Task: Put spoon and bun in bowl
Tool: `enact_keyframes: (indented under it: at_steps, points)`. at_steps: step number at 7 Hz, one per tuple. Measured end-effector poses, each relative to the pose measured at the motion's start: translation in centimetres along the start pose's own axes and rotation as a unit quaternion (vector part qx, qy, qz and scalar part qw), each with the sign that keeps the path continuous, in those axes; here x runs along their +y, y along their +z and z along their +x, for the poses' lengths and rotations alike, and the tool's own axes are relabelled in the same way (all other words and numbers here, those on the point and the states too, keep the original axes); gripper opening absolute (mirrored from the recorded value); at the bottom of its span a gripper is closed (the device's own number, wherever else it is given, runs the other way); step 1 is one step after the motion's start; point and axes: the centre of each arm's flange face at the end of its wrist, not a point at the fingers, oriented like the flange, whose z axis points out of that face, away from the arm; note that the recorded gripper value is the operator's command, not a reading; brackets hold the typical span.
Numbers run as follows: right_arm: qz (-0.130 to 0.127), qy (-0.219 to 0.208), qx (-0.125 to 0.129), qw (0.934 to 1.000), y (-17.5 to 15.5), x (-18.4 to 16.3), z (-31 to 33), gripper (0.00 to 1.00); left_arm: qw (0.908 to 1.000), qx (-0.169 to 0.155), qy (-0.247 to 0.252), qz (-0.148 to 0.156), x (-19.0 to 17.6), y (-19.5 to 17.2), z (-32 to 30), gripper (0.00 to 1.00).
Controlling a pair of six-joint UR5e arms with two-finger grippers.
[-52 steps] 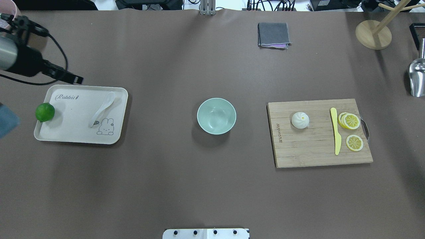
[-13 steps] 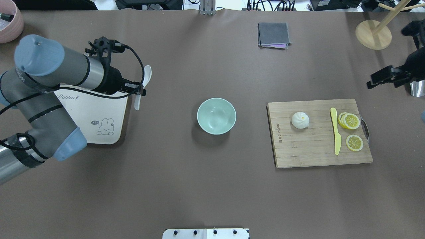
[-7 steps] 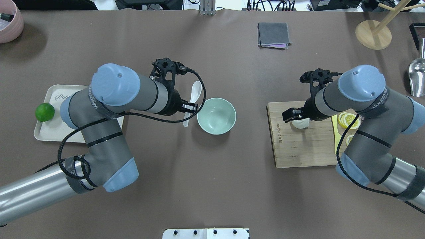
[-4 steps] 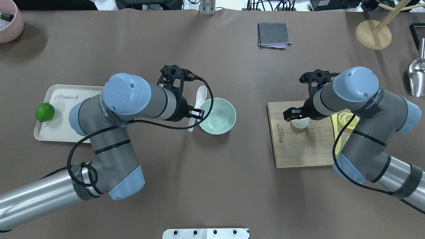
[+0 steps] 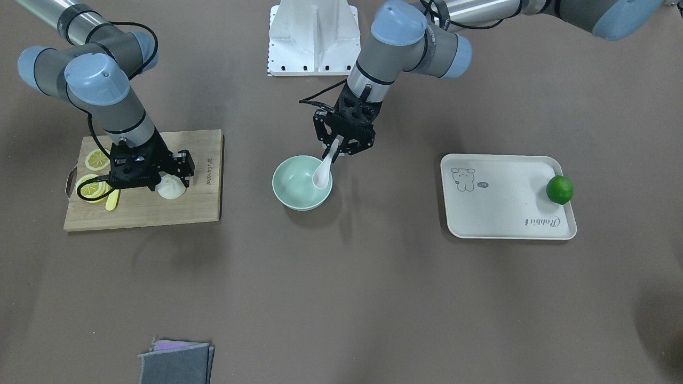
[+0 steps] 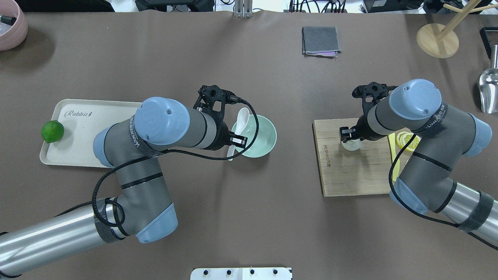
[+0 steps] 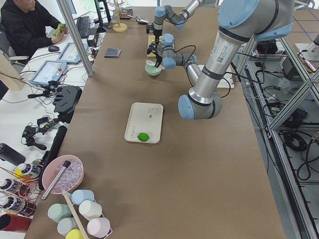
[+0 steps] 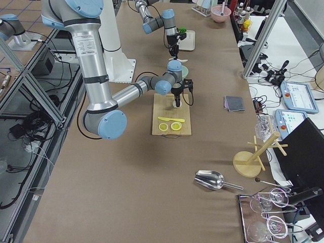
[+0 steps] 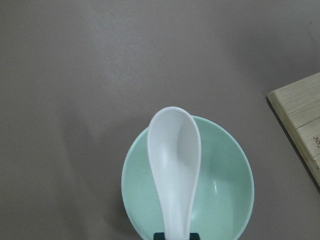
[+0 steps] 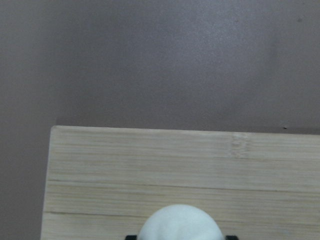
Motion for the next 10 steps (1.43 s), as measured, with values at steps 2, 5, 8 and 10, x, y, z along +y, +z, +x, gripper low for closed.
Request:
enact_keyframes:
  at_steps: [2, 5, 8, 10]
  points:
    - [0.006, 0.007, -0.015, 0.9998, -1.7, -1.6, -0.6, 0.00, 0.9999, -0.005, 0.012, 0.000, 0.5, 1.7, 1.9, 0.00]
    - [0.012, 0.005, -0.037, 0.9992, -3.7, -3.3, -3.1, 0.00, 0.9995, -0.017, 0.025, -0.004, 0.0, 3.5, 2.2, 0.64]
    - [0.019, 0.001, -0.049, 0.9986, -4.7, -3.8, -4.4, 0.00, 0.9994, -0.016, 0.028, 0.008, -1.4, 2.6, 2.1, 0.99]
    - [0.020, 0.001, -0.058, 0.9981, -6.3, -4.3, -6.6, 0.00, 0.9989, -0.029, 0.028, 0.025, -4.5, 0.6, -1.5, 0.99]
